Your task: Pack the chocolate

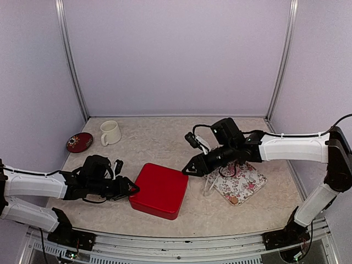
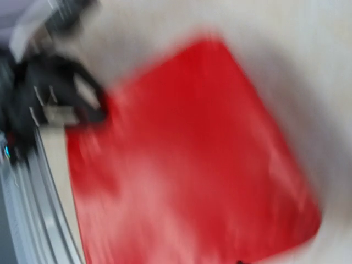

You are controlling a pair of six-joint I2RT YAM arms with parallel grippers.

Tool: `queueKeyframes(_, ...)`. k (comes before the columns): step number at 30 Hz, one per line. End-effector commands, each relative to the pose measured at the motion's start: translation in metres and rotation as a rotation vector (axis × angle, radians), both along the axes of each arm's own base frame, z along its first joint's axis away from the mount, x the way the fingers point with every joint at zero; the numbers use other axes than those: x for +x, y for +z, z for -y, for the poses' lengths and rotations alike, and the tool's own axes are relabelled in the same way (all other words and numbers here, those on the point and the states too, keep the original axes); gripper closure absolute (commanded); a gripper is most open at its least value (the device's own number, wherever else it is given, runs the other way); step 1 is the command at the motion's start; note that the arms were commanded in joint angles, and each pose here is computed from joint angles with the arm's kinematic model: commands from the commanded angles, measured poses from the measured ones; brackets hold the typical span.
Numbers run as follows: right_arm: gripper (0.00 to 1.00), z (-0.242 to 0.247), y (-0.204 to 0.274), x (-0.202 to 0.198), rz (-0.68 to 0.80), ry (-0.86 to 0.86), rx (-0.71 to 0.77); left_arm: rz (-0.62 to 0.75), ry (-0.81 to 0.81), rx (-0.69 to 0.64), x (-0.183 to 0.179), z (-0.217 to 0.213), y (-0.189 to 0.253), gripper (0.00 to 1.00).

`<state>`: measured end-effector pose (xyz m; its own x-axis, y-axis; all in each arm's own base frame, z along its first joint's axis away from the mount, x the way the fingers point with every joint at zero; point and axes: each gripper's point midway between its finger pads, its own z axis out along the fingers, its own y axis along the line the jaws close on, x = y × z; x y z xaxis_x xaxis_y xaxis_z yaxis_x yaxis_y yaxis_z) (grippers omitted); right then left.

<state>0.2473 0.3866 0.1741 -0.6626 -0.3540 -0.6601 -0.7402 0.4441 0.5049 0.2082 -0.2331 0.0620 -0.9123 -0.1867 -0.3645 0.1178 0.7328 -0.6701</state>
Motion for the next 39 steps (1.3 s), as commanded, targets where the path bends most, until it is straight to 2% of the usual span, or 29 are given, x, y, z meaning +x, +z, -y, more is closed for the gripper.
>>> queueKeyframes(1, 0.59, 0.02, -0.054, -0.053, -0.084, 0.035, -0.132, -0.054, 0.001, 0.064, -0.012, -0.01, -0.022, 0.54)
queueKeyframes(8, 0.78, 0.04, -0.098, -0.093, -0.05, 0.072, -0.356, -0.052, -0.007, 0.048, -0.013, -0.005, -0.02, 0.54)
queueKeyframes(15, 0.84, 0.021, -0.11, -0.106, 0.068, 0.145, -0.503, -0.046, -0.034, 0.026, -0.016, 0.001, -0.016, 0.51)
queueKeyframes(18, 0.86, 0.009, -0.114, -0.1, 0.1, 0.16, -0.508, -0.023, -0.078, -0.033, -0.019, 0.011, -0.007, 0.47)
queueKeyframes(23, 0.9, -0.02, -0.115, -0.089, 0.143, 0.21, -0.487, -0.013, -0.185, -0.135, -0.033, 0.032, 0.009, 0.47)
queueKeyframes(32, 0.95, -0.051, -0.102, -0.09, 0.205, 0.308, -0.477, -0.041, -0.28, -0.166, -0.055, 0.059, 0.005, 0.59)
queueKeyframes(39, 0.96, -0.061, -0.11, -0.09, 0.232, 0.369, -0.51, -0.074, -0.277, -0.155, -0.058, 0.06, -0.001, 0.6)
